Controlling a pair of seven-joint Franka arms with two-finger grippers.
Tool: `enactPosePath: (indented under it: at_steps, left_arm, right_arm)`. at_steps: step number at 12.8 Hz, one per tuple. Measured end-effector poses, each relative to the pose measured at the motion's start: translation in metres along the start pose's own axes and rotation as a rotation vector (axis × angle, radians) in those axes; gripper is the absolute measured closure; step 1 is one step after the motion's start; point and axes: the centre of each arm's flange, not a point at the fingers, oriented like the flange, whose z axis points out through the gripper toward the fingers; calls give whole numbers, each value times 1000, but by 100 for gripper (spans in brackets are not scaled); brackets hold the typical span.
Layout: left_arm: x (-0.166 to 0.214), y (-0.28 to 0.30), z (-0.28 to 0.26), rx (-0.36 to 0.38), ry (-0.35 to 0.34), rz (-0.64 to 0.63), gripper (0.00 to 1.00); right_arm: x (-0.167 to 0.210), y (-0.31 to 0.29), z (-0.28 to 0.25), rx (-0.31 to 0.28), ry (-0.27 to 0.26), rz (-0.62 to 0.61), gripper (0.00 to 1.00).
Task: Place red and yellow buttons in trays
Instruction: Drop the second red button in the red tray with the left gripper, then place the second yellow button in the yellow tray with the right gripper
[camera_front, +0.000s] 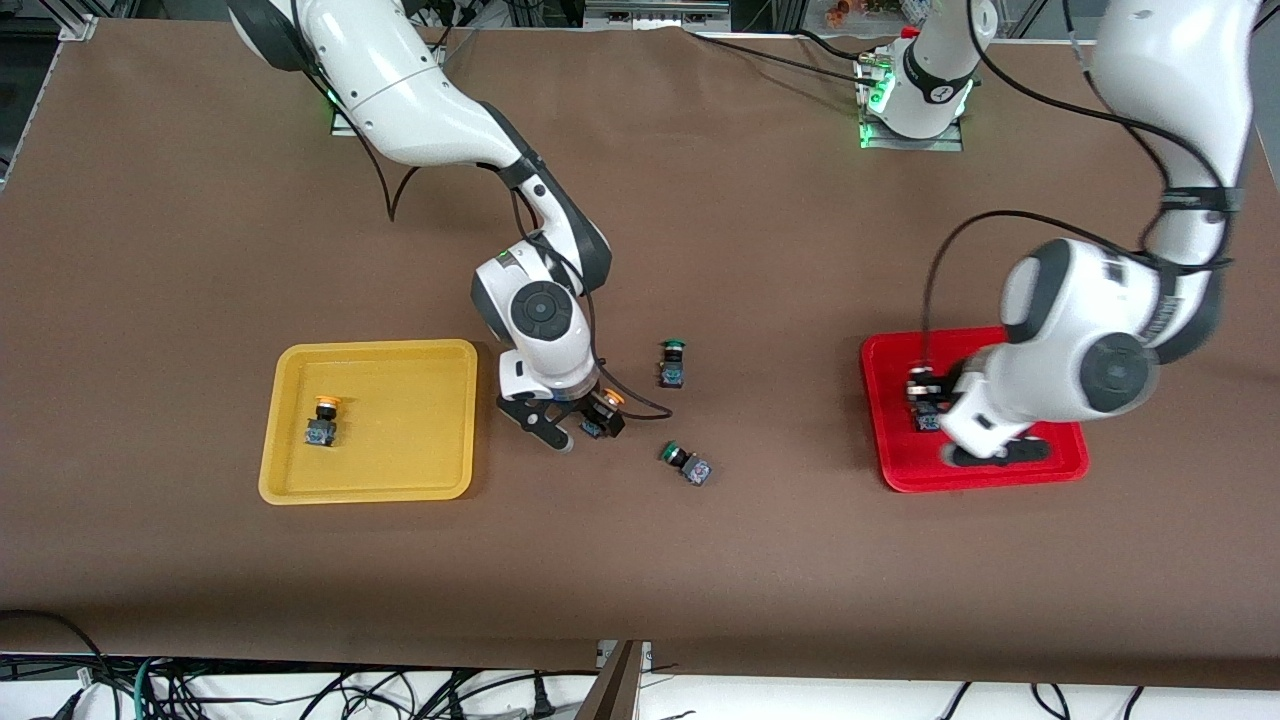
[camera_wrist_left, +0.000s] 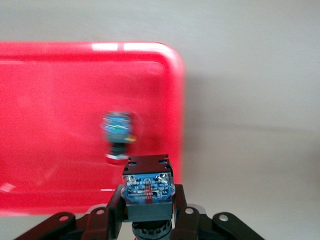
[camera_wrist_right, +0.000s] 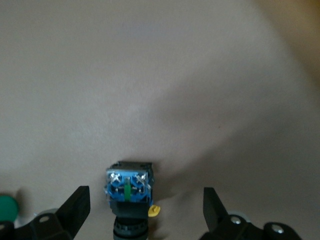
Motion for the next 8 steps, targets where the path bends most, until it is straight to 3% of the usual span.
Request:
enactPosePath:
  at_steps: [3,4,8]
  left_arm:
    - [8,-80,12,-31,-27,64,58]
    - [10,-88,24,-39,-42,68,58]
    - [31,-101,99,-24,-18,78,58]
  right_arm:
    - [-6,-1,7,2,1,-10,2]
    - [-7,-1,8,2,3,-13,8]
    - [-5,-3,6,5,17,-50,56]
